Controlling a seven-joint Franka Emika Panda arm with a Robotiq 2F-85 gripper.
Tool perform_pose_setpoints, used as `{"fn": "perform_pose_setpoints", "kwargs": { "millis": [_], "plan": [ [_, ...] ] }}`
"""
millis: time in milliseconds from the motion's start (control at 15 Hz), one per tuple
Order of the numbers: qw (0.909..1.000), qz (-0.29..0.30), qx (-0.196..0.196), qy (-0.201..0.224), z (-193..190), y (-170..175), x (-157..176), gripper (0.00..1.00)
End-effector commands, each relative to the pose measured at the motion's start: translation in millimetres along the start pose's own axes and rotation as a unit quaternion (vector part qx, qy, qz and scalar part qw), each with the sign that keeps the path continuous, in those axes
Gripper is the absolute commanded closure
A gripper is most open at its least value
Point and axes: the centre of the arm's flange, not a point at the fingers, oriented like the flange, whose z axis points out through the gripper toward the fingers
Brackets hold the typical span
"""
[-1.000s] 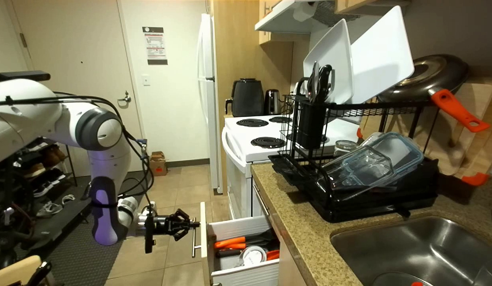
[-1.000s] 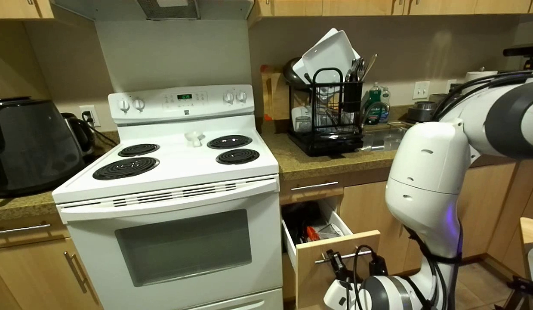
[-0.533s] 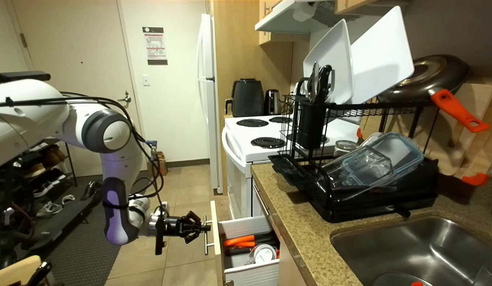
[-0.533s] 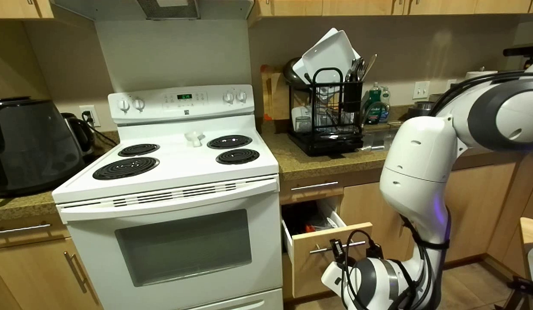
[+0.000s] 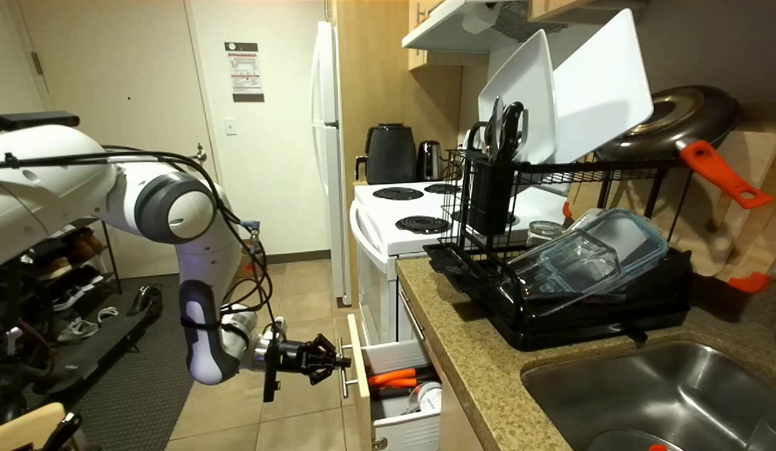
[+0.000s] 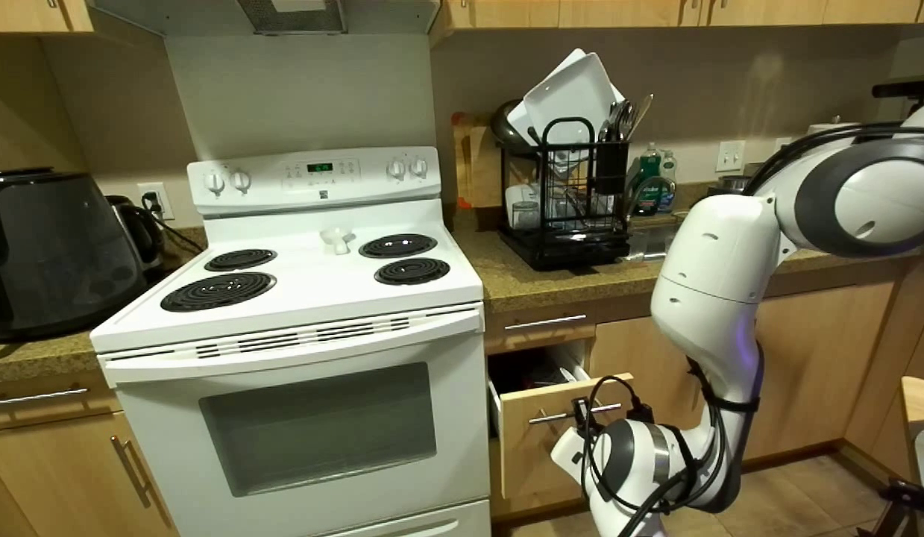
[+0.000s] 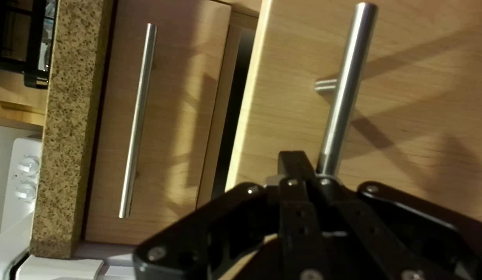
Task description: Close the open drawer
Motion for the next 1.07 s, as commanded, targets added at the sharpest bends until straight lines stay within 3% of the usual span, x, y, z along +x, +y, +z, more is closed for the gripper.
{"fn": "perform_pose_setpoints", "kwargs": {
  "millis": [0, 667, 1000],
  "plan": [
    [1.0, -0.004, 0.006, 0.003, 17.2, 3.4, -1.0, 1.0],
    [1.0, 0.001, -0.006, 0.001, 21.4, 10.2, 2.3, 1.0],
    [0.9993, 0.013, -0.018, -0.028, 27.5, 8.5, -1.5, 1.0]
  ]
}}
